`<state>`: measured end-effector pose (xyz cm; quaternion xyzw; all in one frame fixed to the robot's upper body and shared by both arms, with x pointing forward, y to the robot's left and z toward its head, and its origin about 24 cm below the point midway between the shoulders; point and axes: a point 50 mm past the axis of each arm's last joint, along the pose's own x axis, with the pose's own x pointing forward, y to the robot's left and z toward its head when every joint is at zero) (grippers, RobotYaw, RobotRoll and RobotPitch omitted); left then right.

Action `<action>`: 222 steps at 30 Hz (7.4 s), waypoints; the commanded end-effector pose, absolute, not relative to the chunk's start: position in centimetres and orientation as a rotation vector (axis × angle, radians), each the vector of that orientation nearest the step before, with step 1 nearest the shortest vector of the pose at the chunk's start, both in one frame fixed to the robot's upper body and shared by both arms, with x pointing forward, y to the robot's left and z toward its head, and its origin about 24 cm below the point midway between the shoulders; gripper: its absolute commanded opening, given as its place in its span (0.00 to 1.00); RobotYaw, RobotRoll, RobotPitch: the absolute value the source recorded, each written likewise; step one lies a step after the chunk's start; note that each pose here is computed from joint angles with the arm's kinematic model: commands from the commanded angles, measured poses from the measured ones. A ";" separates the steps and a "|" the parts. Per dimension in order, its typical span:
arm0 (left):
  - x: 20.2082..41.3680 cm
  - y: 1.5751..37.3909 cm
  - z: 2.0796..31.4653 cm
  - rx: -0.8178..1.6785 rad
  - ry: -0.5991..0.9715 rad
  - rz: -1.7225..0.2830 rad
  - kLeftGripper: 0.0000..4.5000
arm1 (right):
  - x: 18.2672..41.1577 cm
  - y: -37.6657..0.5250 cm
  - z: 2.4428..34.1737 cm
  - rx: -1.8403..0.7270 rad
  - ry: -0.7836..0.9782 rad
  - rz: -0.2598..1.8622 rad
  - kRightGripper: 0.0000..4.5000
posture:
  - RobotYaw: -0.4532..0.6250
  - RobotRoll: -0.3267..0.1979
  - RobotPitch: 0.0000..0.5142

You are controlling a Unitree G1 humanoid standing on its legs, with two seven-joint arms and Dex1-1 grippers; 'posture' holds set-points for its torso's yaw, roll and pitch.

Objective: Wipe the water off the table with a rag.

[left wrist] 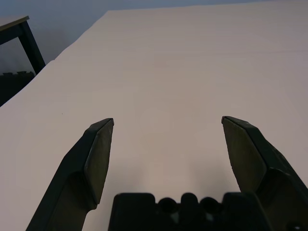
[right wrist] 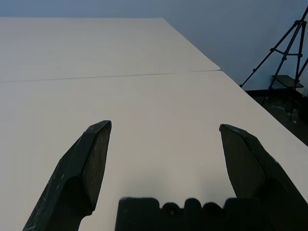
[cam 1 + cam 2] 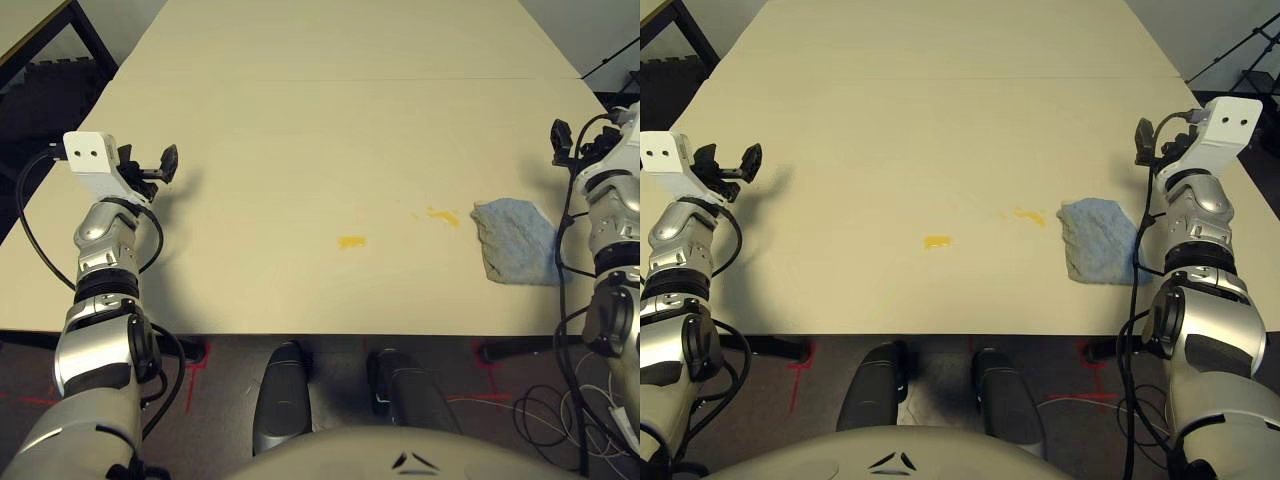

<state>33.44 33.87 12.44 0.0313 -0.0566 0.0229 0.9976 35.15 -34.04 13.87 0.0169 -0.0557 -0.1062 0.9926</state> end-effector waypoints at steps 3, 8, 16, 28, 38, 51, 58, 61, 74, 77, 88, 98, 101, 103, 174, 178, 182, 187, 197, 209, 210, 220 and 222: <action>33.3 33.6 11.9 0.054 -0.103 0.042 1.00 | 35.1 -34.1 13.5 0.027 -0.089 -0.207 0.99 | 0.54 0.62 0.31; 33.4 33.4 12.0 0.055 -0.109 0.030 1.00 | 35.2 -34.0 13.6 0.028 -0.086 -0.205 0.99 | 0.55 0.62 0.31; 33.5 33.0 13.2 0.046 -0.150 -0.090 1.00 | 35.3 -34.0 13.9 0.030 -0.092 -0.204 0.99 | 0.54 0.62 0.29; 30.9 28.9 15.7 0.005 -0.130 -0.742 1.00 | 35.3 -34.0 13.7 0.043 -0.079 -0.201 0.99 | 0.57 0.62 0.29; 27.7 26.0 15.0 0.050 -0.059 -1.007 1.00 | 35.0 -34.6 13.7 0.115 -0.058 -0.160 0.99 | 0.58 0.62 0.31; 26.1 24.3 13.3 0.166 0.010 -1.167 1.00 | 33.0 -37.7 17.2 0.073 0.119 0.119 0.99 | 0.57 0.62 0.31; 26.2 23.9 12.8 0.167 -0.001 -1.175 1.00 | 31.4 -37.0 16.1 0.038 0.368 0.344 0.99 | 0.56 0.62 0.31; 26.3 23.8 12.7 0.166 -0.001 -1.177 1.00 | 30.2 -37.2 15.8 0.062 0.444 0.387 0.99 | 0.55 0.62 0.32; 25.7 23.4 11.8 0.160 0.019 -1.196 1.00 | 27.3 -35.2 13.6 0.133 0.632 0.544 0.99 | 0.54 0.62 0.35; 25.6 23.3 11.7 0.161 0.020 -1.197 1.00 | 27.2 -34.3 13.0 0.148 0.643 0.567 0.99 | 0.54 0.62 0.35; 25.6 23.4 11.7 0.168 0.025 -1.193 1.00 | 27.3 -32.3 11.0 0.139 0.699 0.597 0.99 | 0.55 0.62 0.35; 25.7 23.4 11.7 0.174 0.020 -1.192 1.00 | 26.8 -30.7 9.8 0.131 0.739 0.662 0.99 | 0.54 0.62 0.35; 25.8 23.4 11.7 0.176 0.020 -1.190 1.00 | 26.8 -30.6 9.7 0.124 0.737 0.661 0.99 | 0.53 0.62 0.35; 25.9 23.3 11.6 0.178 0.022 -1.194 1.00 | 27.0 -30.6 9.7 0.118 0.727 0.648 0.91 | 0.53 0.62 0.35; 25.4 24.3 11.7 0.232 0.048 -1.142 1.00 | 32.1 -23.5 10.8 0.333 0.604 0.632 0.03 | 0.59 0.62 0.39; 25.4 24.3 11.7 0.234 0.046 -1.140 1.00 | 32.0 -26.4 12.1 0.306 0.581 0.562 0.03 | 0.59 0.62 0.39; 25.5 24.4 11.6 0.234 0.045 -1.139 1.00 | 32.0 -28.7 13.7 0.293 0.537 0.505 0.03 | 0.58 0.62 0.38; 25.5 24.4 11.6 0.236 0.046 -1.139 1.00 | 32.6 -28.2 17.2 0.325 0.399 0.575 0.03 | 0.58 0.62 0.38; 25.0 25.5 11.8 0.263 0.057 -1.129 1.00 | 31.8 -22.5 17.4 0.350 0.449 0.795 0.03 | 0.62 0.62 0.38; 24.5 25.7 12.0 0.266 0.052 -1.101 1.00 | 31.1 -14.5 10.6 0.367 0.665 0.941 0.03 | 0.65 0.62 0.41; 24.4 25.8 12.0 0.265 0.053 -1.101 1.00 | 30.9 -13.6 10.5 0.372 0.669 0.964 0.03 | 0.65 0.62 0.41; 24.1 25.6 11.8 0.255 0.054 -1.088 1.00 | 28.0 -4.1 9.0 0.469 0.735 1.180 0.03 | 0.67 0.62 0.43; 24.0 25.6 11.8 0.253 0.056 -1.087 1.00 | 27.3 -2.7 9.0 0.475 0.751 1.214 0.03 | 0.67 0.62 0.45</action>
